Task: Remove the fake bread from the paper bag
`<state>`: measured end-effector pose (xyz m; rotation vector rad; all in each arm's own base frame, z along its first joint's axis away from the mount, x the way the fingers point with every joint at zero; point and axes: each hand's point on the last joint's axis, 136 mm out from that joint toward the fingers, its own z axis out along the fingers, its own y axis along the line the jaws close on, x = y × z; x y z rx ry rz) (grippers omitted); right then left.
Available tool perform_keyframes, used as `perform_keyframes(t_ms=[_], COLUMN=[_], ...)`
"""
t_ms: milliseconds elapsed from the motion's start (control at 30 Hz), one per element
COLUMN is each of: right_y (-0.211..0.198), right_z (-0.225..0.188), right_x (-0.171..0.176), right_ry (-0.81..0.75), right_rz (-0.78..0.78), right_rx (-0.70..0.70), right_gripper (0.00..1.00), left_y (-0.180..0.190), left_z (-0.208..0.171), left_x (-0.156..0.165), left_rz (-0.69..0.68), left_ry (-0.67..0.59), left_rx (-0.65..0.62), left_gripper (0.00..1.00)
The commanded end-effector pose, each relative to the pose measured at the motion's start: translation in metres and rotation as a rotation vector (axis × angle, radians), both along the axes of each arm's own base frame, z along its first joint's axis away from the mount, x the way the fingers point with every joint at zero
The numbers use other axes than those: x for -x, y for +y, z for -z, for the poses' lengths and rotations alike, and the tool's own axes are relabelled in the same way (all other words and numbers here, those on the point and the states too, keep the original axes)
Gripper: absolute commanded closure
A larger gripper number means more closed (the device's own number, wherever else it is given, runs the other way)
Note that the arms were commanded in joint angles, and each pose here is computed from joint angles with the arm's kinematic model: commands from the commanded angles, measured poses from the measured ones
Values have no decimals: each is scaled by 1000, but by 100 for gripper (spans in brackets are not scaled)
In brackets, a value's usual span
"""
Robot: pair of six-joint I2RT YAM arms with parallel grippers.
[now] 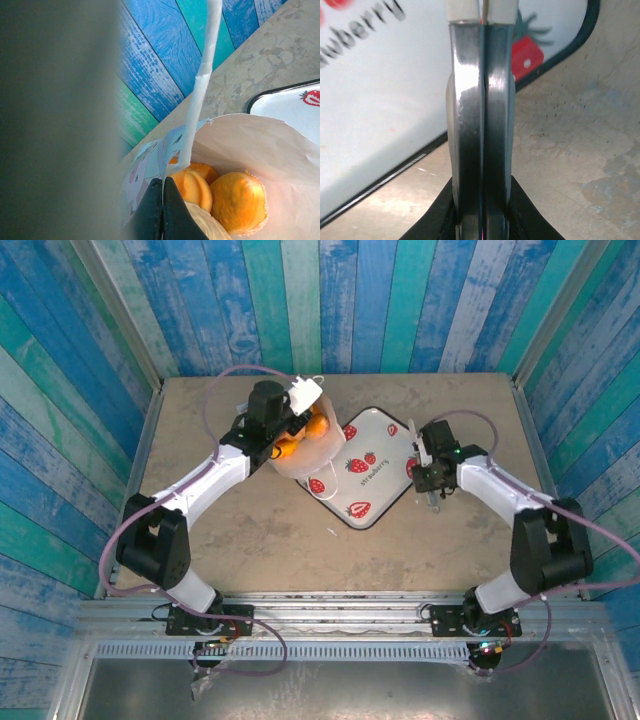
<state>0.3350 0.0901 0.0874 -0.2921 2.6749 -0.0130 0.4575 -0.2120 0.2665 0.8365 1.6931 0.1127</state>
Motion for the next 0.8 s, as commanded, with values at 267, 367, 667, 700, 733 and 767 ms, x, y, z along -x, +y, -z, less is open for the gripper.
perform_keyframes(t_ms=[267, 367, 667, 700, 733, 767], right_y=[33, 45, 77, 80, 82, 84], right_z=[-85, -93, -110, -110, -111, -111], right_x=[5, 15, 44, 46, 47, 49], right_ry=[-156, -133, -94, -88, -85, -85], right_rz=[-20, -46, -140, -146, -153, -159], right_rx=[-223, -276, -311, -298, -286, -276], right_gripper=[84, 83, 71, 70, 70, 69], left_y=[14, 15, 10, 10, 9, 8], left_z=[-68, -71, -70, -69, -68, -69], left_x=[11, 11, 8, 7, 5, 5], left_rz=[-64, -74, -59, -61, -61, -62], left_ry=[-141, -142, -135, -134, -130, -130], left_rx=[145, 164, 200, 201, 202, 204], left_gripper=[100, 100, 100, 100, 100, 100])
